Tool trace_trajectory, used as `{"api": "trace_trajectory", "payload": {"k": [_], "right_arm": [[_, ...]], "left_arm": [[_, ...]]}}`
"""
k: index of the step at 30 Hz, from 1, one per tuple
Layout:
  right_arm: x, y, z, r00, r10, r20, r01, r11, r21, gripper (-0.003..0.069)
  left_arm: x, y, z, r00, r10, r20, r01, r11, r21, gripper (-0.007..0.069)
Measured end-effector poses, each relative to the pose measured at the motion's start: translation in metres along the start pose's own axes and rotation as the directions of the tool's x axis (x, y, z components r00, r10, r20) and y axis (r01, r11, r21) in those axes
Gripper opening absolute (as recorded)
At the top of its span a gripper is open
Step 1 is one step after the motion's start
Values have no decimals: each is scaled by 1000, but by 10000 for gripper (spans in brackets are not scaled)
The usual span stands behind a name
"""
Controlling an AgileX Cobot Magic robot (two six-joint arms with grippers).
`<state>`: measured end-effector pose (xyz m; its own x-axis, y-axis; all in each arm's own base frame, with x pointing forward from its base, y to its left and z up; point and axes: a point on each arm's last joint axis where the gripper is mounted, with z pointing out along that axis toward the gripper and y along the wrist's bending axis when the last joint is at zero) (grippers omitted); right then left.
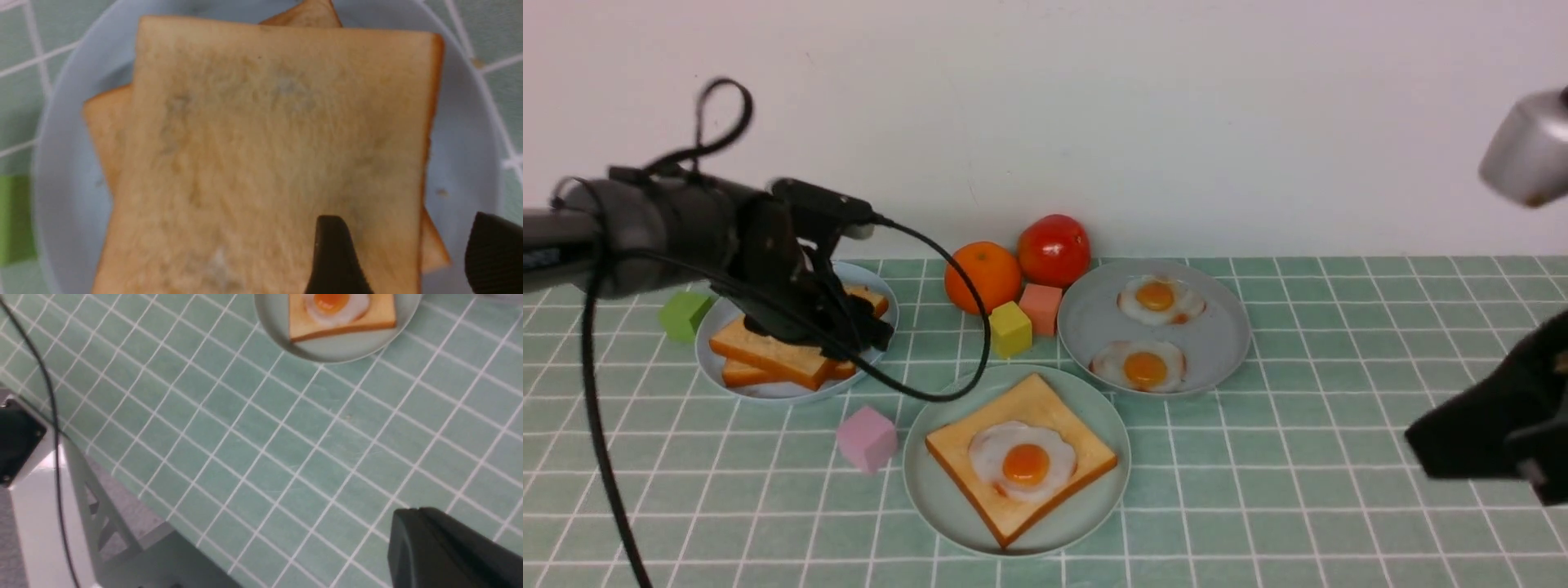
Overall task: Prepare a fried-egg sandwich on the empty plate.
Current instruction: Use the left arm to grab a slice of bread, then use the left arm to place a slice of bread on the fried egg in the middle
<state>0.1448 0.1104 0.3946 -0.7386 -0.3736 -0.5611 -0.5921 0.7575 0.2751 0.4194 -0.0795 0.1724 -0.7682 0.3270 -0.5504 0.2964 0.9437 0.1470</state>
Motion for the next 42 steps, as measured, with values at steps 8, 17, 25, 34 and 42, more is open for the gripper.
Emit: {"api": "trace_trajectory", "payload": {"k": [8,17,25,34,42], "right_arm": [[1,6,1,1000,27,2,-27,997,-68,14],[7,11,-15,997,15,74,-10,997,-73,15],[22,14,-42,984,-39,171,41,999,-8,18],[47,20,-74,962,-66,264,58,998,40,20],[62,23,-87,955,-68,289,55,997,53,22]], "left_arm": [[1,1,7,1000,-14,1,14,1000,-6,272],[-3,3,-5,1000,-24,-11,24,1000,-13,6],[-26,-24,-100,993,56,107,-57,998,7,6],[20,-157,-145,911,385,149,-409,890,201,6],[29,-181,-118,867,480,134,-497,847,188,6]]}}
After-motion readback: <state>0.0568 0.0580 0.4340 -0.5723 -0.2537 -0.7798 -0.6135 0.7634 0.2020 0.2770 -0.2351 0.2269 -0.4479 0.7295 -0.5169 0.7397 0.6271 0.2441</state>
